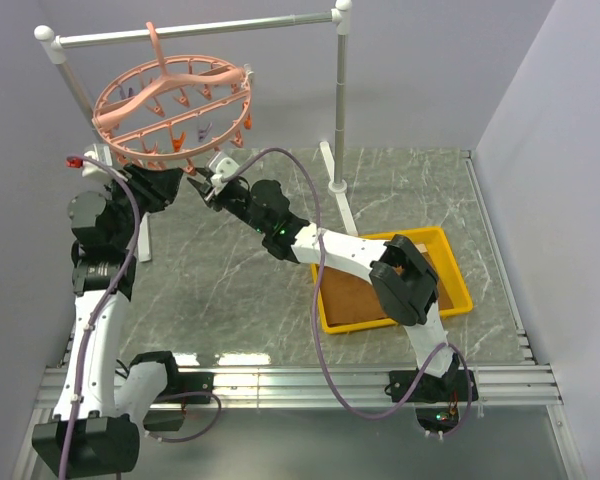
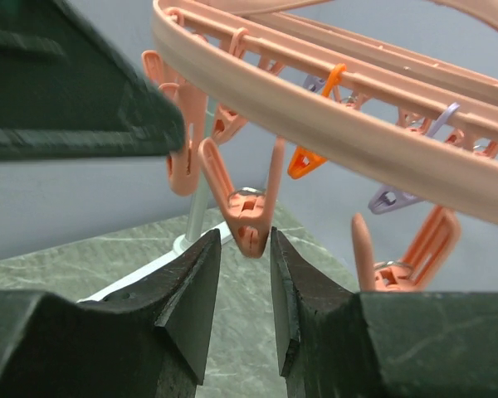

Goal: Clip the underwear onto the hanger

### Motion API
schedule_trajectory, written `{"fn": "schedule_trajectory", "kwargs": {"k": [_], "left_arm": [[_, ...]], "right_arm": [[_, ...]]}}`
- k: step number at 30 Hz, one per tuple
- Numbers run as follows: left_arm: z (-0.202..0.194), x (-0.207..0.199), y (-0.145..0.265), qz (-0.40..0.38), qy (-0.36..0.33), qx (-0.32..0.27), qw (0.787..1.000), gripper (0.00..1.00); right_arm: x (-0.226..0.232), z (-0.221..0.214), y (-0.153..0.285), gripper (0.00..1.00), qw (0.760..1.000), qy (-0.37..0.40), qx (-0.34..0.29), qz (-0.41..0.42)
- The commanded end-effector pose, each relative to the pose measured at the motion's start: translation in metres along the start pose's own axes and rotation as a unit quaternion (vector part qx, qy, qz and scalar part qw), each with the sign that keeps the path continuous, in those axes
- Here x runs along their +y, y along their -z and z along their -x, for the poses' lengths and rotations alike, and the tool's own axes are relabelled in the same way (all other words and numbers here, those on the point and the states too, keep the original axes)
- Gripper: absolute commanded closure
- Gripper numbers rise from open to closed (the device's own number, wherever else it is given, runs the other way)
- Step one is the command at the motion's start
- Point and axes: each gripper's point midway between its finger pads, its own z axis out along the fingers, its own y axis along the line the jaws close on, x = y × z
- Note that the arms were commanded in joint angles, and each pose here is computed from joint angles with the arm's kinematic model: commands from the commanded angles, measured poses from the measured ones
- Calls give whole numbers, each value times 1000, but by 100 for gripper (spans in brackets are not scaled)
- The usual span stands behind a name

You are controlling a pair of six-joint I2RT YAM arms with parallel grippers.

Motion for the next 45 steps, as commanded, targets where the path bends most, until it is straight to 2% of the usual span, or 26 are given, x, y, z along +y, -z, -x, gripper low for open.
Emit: {"fn": "schedule_trajectory", "kwargs": {"k": [1,20,23,25,27,28,31,38,45], "left_arm": [[21,-7,-7,4,-4,-37,999,57],[24,3,-27,24,-4,-41,999,64],[25,4,-28,26,-12,-39,999,71],[24,3,-29,18,-20,-38,999,79],[21,2,-29,14,-22,-33,999,88],[21,1,-29,11,-25,-31,999,90],[20,2,-28,12,-33,-29,999,99],[17,1,-27,6,-59,-20,998,100],[16,0,-28,1,-65,-15,998,100]], "right_arm": [[-11,39,-9,62,999,7,-45,-26],[3,47,-3,62,999,4,-54,2],[6,50,0,62,998,5,-59,13],[7,51,1,62,998,5,-59,17],[5,50,2,57,998,2,-56,16],[5,49,2,52,999,-1,-51,19],[-1,49,5,46,998,-13,-48,23],[-12,43,3,43,996,-55,-28,65],[-20,42,4,44,995,-56,-29,80]]}}
